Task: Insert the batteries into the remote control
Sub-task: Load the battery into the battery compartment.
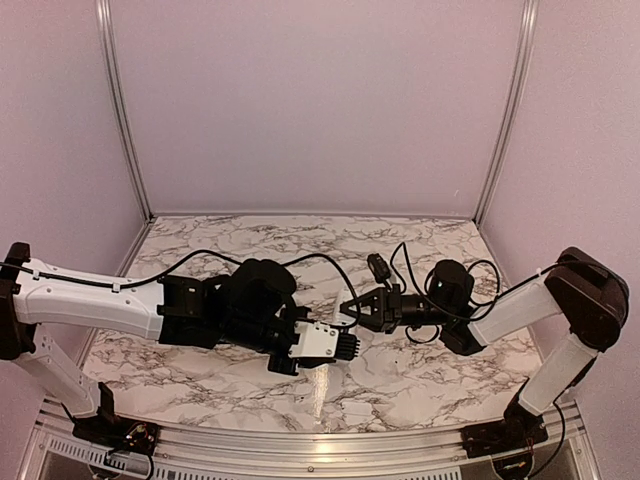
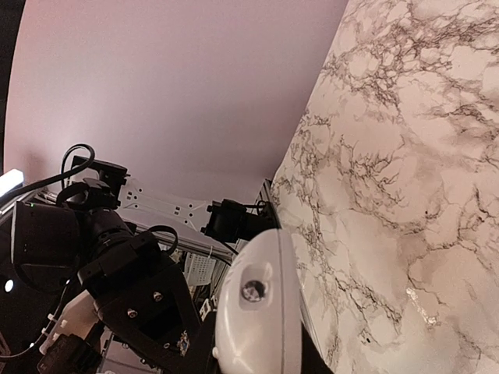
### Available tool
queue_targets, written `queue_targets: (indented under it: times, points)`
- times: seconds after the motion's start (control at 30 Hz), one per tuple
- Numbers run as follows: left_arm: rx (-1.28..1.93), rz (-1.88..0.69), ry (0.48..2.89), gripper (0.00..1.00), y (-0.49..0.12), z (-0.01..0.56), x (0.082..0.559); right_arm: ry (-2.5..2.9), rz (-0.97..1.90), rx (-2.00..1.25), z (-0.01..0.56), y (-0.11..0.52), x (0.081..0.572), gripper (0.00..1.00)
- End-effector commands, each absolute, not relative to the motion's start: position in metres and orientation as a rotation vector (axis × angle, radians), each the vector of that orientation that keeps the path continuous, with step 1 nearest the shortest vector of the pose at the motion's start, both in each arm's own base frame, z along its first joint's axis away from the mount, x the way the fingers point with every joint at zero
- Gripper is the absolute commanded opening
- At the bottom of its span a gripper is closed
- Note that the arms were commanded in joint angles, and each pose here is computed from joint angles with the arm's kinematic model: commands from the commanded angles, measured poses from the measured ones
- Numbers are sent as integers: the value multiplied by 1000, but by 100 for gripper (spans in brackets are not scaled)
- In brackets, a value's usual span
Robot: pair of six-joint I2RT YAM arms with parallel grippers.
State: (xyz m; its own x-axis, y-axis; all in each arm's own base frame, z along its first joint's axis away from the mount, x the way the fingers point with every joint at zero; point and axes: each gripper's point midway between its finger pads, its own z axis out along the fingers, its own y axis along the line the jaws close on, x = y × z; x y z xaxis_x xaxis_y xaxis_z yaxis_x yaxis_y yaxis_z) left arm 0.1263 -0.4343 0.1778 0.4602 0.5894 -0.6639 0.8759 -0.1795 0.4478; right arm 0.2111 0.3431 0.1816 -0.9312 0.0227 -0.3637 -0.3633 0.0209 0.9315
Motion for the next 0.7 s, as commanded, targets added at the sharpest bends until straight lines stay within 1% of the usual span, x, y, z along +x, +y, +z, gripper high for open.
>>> queue_targets:
  times: [0.0,0.67]
  points:
    - [1879,-401,1227,24,-443,179,130,1992,2014,-379,187,345,206,0]
    - [1899,-225,1334,13,-439,155,154,1988,2022,-379,187,345,205,0]
